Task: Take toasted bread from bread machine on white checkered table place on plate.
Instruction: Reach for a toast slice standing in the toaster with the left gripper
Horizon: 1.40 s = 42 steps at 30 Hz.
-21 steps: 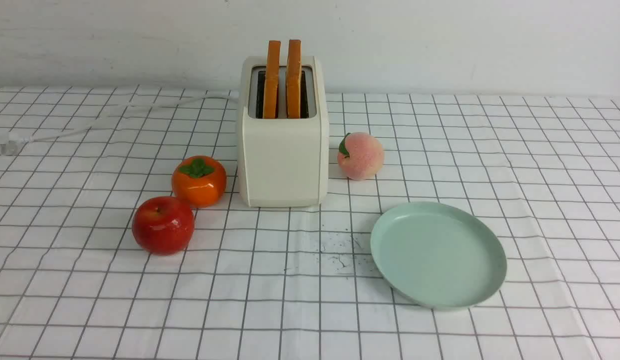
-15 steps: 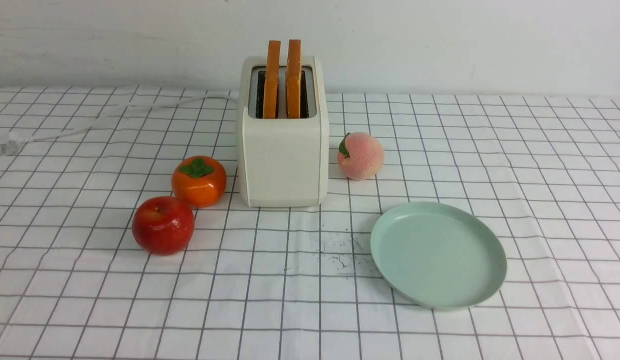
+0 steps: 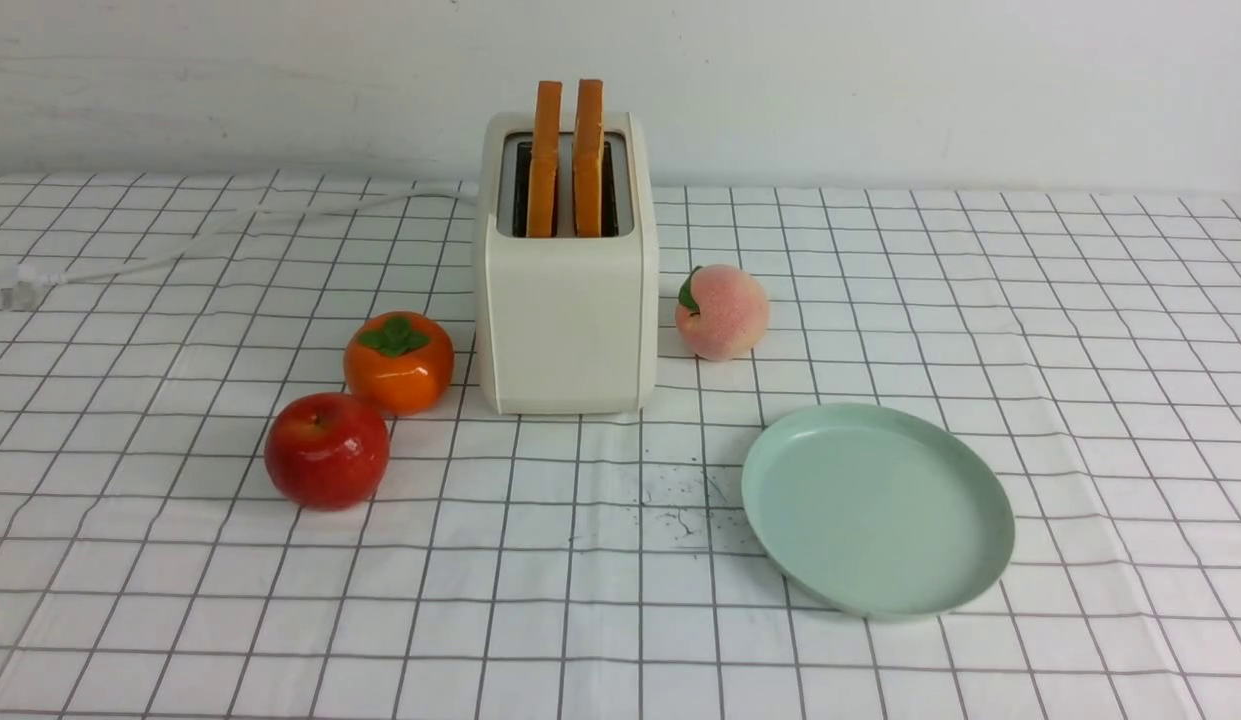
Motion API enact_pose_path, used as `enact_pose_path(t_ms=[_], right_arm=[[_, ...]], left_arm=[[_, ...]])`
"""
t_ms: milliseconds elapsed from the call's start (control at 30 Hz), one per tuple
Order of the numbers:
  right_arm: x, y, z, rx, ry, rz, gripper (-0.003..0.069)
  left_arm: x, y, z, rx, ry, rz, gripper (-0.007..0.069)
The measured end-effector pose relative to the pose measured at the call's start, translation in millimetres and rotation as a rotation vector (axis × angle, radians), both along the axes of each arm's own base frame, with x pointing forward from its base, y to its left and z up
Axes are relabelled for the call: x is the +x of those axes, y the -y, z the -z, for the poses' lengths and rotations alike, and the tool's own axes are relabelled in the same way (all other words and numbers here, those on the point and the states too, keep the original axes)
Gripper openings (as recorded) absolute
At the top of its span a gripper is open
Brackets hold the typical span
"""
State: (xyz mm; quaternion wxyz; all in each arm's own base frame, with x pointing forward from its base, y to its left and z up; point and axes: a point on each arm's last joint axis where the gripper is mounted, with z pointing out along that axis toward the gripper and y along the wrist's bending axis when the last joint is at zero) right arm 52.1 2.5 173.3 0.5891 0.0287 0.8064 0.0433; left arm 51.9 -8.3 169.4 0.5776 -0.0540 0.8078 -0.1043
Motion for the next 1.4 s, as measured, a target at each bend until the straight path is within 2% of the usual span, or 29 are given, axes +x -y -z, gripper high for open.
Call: enact_pose_path(t_ms=[500, 567, 600, 700, 733, 767, 833, 933, 1000, 1100, 1133, 1167, 1200, 1233, 1333, 1400], right_arm=[[0.0, 0.0, 0.0, 0.0, 0.0, 0.0, 0.024], [0.0, 0.0, 0.0, 0.0, 0.0, 0.0, 0.024], [0.0, 0.0, 0.0, 0.0, 0.0, 0.0, 0.024], [0.0, 0.0, 0.0, 0.0, 0.0, 0.0, 0.024], [0.0, 0.0, 0.0, 0.0, 0.0, 0.0, 0.024], [0.0, 0.0, 0.0, 0.0, 0.0, 0.0, 0.024], [0.0, 0.0, 0.0, 0.0, 0.0, 0.0, 0.024], [0.0, 0.0, 0.0, 0.0, 0.0, 0.0, 0.024], [0.0, 0.0, 0.0, 0.0, 0.0, 0.0, 0.024], [0.0, 0.0, 0.0, 0.0, 0.0, 0.0, 0.024], [0.0, 0.0, 0.0, 0.0, 0.0, 0.0, 0.024], [0.0, 0.0, 0.0, 0.0, 0.0, 0.0, 0.024], [0.0, 0.0, 0.0, 0.0, 0.0, 0.0, 0.024], [0.0, 0.0, 0.0, 0.0, 0.0, 0.0, 0.024], [0.0, 0.0, 0.0, 0.0, 0.0, 0.0, 0.024], [0.0, 0.0, 0.0, 0.0, 0.0, 0.0, 0.024]], left_arm=[[1.1, -0.4, -3.3, -0.009, 0.037, -0.007, 0.0238], [2.7, 0.6, -10.7, -0.161, 0.104, -0.035, 0.0238], [2.9, 0.7, -11.4, -0.179, 0.109, -0.038, 0.0238], [4.3, 0.5, -23.2, -0.566, 0.191, -0.101, 0.0238], [4.4, 0.4, -23.8, -0.578, 0.197, -0.104, 0.0238], [4.8, -2.4, -29.5, -0.7, 0.251, -0.134, 0.0238], [4.7, -7.0, -35.5, -0.786, 0.322, -0.168, 0.0234], [3.3, -7.2, -44.9, -0.842, 0.342, -0.163, 0.0206], [0.0, -2.1, -70.3, -0.806, 0.335, -0.101, 0.014], [3.5, 8.8, -117.4, -0.611, 0.232, 0.004, 0.0029], [4.4, 9.6, -120.1, -0.599, 0.22, 0.01, 0.0022], [17.2, 15.2, -139.8, -0.511, 0.093, 0.047, -0.0013], [26.1, 18.1, -150.7, -0.459, 0.012, 0.069, -0.0013], [24.9, 18.5, -153.9, -0.45, 0.01, 0.076, -0.0013], [70.7, 23.3, -175.8, -0.28, -0.3, 0.115, -0.0013], [88.4, 23.7, -180.8, -0.245, -0.365, 0.12, -0.0013]])
